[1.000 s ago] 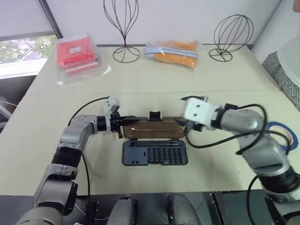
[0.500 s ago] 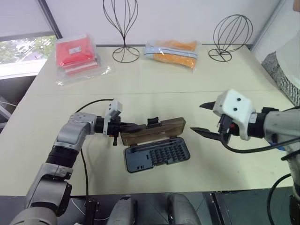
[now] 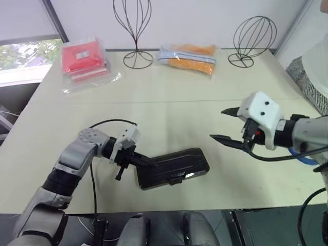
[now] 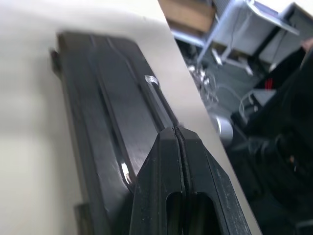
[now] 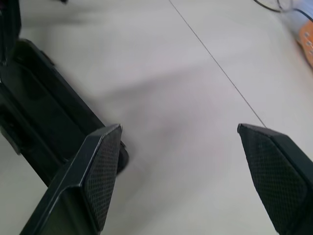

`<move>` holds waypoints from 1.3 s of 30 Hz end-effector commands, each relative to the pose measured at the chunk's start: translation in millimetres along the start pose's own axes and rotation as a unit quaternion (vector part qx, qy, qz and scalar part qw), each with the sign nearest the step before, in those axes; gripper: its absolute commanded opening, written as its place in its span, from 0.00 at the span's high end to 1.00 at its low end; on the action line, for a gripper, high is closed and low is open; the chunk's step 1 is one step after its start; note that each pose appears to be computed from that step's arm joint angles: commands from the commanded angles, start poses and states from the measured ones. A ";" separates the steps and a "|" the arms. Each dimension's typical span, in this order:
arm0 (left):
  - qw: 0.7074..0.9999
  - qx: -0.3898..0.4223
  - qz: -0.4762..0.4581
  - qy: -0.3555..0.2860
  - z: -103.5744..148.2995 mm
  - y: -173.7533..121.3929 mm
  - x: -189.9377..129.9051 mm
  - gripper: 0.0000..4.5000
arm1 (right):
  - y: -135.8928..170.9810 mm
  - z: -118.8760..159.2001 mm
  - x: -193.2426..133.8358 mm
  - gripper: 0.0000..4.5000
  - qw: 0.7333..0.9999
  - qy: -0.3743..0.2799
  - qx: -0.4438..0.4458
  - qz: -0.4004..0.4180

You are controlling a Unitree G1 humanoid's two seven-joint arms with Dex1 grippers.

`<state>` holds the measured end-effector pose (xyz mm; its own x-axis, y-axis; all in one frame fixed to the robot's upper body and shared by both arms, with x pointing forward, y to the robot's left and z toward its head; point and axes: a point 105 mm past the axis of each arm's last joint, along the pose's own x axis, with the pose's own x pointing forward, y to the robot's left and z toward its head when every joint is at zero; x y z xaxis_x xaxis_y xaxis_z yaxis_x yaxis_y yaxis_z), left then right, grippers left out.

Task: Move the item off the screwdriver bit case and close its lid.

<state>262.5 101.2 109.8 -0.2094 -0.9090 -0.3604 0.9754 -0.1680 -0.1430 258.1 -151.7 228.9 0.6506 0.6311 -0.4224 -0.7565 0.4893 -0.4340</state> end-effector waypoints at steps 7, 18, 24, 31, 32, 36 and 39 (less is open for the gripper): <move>0.996 0.013 0.007 0.083 -49.8 7.6 6.7 1.00 | 31.2 -8.5 21.8 0.13 0.992 -0.042 0.078 0.087; 0.998 0.024 0.038 -0.038 35.8 24.6 -5.8 1.00 | 89.3 -6.6 20.8 0.32 0.956 -0.074 0.122 0.255; 0.997 0.037 0.056 -0.031 45.6 42.5 -1.5 1.00 | 114.9 -19.0 36.7 0.99 0.941 -0.057 0.138 0.303; 0.997 0.042 0.070 -0.014 33.6 59.2 13.4 1.00 | 131.6 -37.6 56.4 0.99 0.938 -0.033 0.148 0.310; 0.996 0.043 0.073 -0.013 31.9 61.0 15.2 1.00 | 132.9 -39.4 58.4 0.99 0.938 -0.032 0.152 0.309; 0.996 0.043 0.077 -0.011 25.2 65.3 25.0 1.00 | 134.3 -48.9 68.9 0.99 0.946 -0.021 0.158 0.283; 0.996 0.045 0.076 -0.010 21.5 65.9 32.6 1.00 | 132.2 -56.3 75.2 0.99 0.954 -0.011 0.154 0.256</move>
<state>321.6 56.9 105.8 -0.0574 -0.9343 -0.3518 0.9981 -0.0461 -0.0404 207.9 -76.3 93.1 0.1604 0.8436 -0.5125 -0.9590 0.2561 0.1215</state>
